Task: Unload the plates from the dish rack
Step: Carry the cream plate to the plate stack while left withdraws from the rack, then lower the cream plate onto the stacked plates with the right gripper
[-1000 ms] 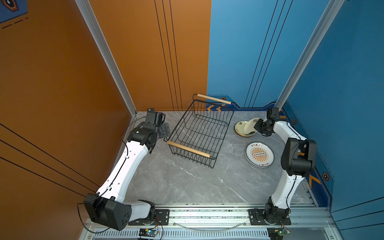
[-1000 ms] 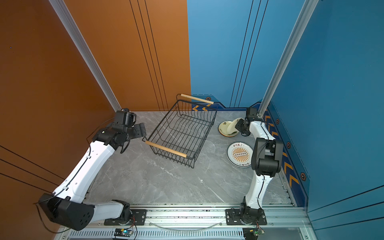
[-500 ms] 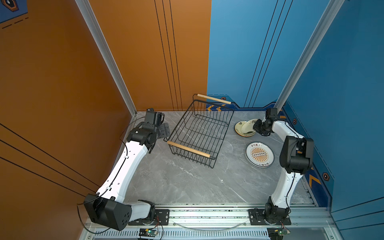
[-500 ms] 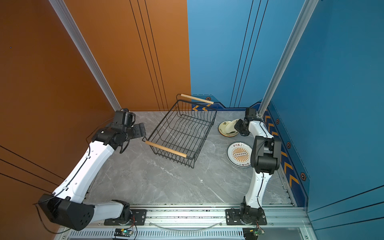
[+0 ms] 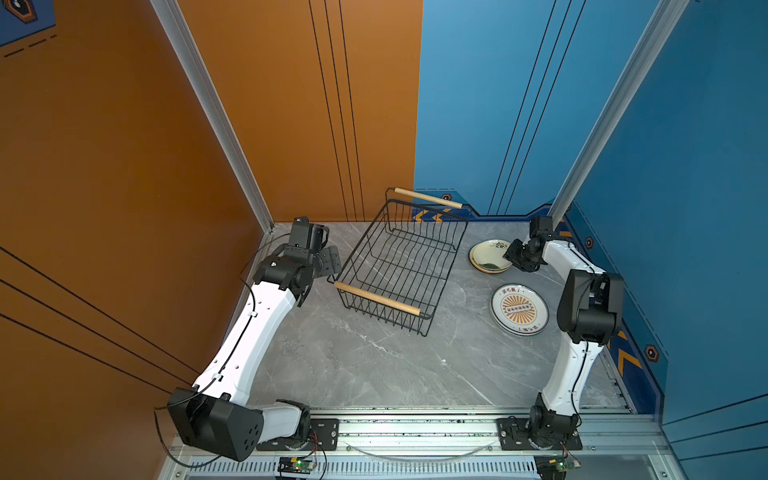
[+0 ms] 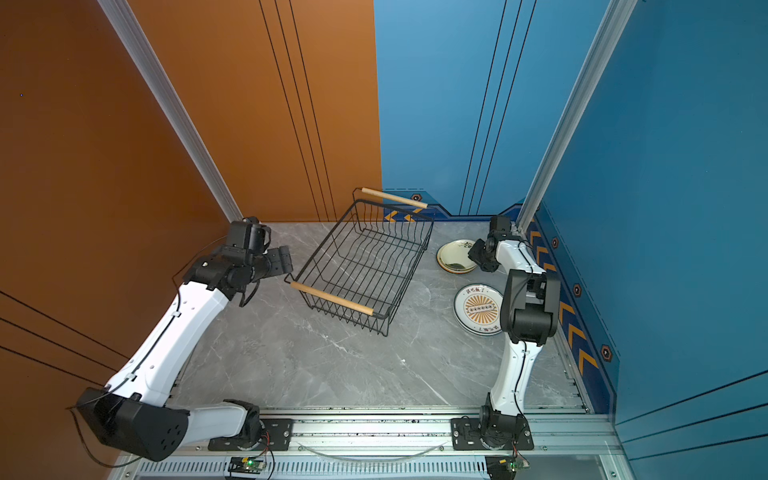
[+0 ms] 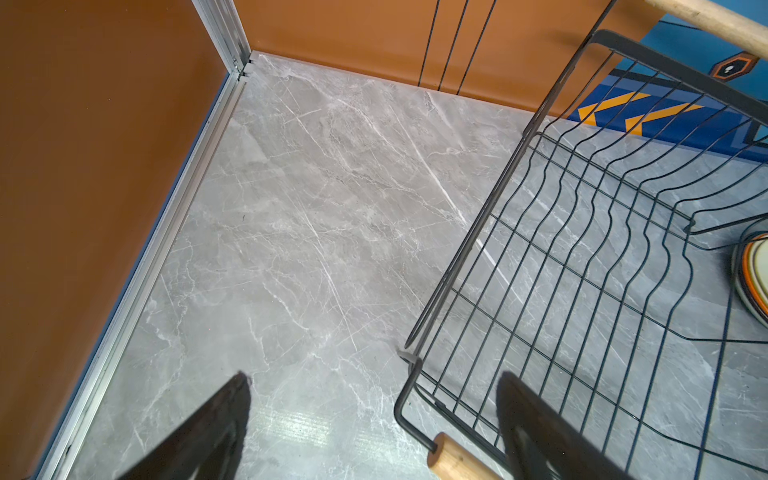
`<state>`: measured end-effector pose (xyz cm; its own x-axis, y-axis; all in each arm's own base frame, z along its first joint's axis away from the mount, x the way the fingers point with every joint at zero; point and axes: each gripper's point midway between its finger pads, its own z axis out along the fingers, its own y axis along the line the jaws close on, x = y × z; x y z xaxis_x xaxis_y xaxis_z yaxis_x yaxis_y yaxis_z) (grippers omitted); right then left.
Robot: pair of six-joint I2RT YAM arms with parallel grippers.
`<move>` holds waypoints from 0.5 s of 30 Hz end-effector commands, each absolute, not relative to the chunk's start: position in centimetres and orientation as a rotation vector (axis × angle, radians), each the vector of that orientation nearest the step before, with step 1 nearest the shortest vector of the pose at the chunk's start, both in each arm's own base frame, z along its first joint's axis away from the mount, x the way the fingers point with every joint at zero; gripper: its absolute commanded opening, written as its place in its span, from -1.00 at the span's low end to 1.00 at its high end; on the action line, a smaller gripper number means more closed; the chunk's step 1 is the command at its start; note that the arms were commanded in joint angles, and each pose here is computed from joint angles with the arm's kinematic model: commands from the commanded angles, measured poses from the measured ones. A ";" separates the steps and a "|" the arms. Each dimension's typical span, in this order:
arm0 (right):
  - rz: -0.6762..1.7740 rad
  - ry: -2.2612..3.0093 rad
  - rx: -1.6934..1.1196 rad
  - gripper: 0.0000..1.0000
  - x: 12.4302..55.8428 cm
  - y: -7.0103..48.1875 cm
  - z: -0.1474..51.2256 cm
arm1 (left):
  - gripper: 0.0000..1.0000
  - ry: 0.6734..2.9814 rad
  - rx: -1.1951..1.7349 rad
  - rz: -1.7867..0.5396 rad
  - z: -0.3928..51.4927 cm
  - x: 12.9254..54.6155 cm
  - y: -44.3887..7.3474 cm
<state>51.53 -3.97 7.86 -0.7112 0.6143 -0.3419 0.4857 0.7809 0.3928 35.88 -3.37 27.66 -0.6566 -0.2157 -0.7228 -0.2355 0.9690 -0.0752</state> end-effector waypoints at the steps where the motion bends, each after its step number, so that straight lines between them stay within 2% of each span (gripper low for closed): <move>1: 0.328 2.569 0.827 -0.14 50.9 -4.1 6.7 | 0.86 2.303 -0.313 0.011 27.8 35.6 -3.3; 11: 0.275 2.615 0.799 0.14 51.3 -3.9 6.0 | 0.86 2.304 -0.311 0.016 27.8 35.7 -3.2; 15: 0.213 2.664 0.742 0.33 51.5 -3.4 6.0 | 0.86 2.307 -0.308 0.015 27.7 35.7 -3.2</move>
